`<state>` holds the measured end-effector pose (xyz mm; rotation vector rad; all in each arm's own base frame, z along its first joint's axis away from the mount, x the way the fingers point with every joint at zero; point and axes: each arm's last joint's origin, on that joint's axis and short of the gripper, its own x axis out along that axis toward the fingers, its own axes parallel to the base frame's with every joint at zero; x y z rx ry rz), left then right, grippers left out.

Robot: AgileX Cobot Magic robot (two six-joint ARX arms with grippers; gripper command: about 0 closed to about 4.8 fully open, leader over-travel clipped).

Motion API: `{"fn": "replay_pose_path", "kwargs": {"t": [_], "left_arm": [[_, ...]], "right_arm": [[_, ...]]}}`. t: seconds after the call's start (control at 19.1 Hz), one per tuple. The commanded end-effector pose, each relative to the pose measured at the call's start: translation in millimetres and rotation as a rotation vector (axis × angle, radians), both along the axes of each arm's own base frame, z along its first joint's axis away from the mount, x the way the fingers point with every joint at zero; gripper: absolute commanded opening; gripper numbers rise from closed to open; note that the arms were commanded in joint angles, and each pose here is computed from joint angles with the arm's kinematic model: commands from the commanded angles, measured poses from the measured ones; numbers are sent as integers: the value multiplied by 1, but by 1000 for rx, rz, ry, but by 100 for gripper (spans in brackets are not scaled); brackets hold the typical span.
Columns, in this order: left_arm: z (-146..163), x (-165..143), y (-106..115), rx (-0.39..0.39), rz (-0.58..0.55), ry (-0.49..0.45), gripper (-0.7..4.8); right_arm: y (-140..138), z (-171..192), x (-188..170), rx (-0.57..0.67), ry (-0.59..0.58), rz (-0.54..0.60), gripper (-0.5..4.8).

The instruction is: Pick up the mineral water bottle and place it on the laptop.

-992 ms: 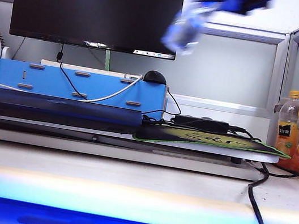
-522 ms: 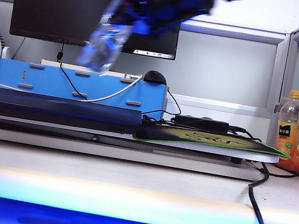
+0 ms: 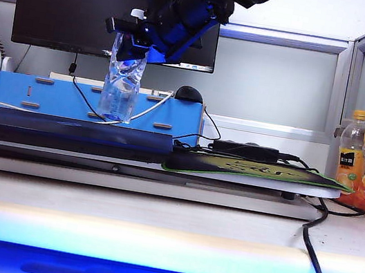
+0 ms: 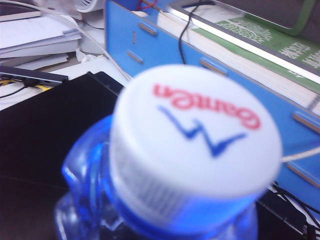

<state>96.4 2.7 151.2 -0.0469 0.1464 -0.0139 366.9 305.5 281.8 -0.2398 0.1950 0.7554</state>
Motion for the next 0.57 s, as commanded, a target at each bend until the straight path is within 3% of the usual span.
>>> {"fn": "replay_pose_path", "kwargs": {"t": [0.05, 0.37, 0.42, 0.47, 0.57], "left_arm": [[0, 0, 0, 1, -3, -3, -2], [0, 0, 0, 1, -3, -3, -2], [0, 0, 0, 1, -3, -3, -2], [0, 0, 0, 1, -3, -3, -2], [0, 0, 0, 1, -3, -3, -2]], "right_arm": [[1, 14, -2, 35, -50, -4, -6], [1, 3, -1, -28, -16, -18, -3], [1, 3, -1, -28, -16, -18, 24], [2, 3, -1, -26, -19, -17, 126], [2, 4, -1, -23, -22, -17, 395]]}}
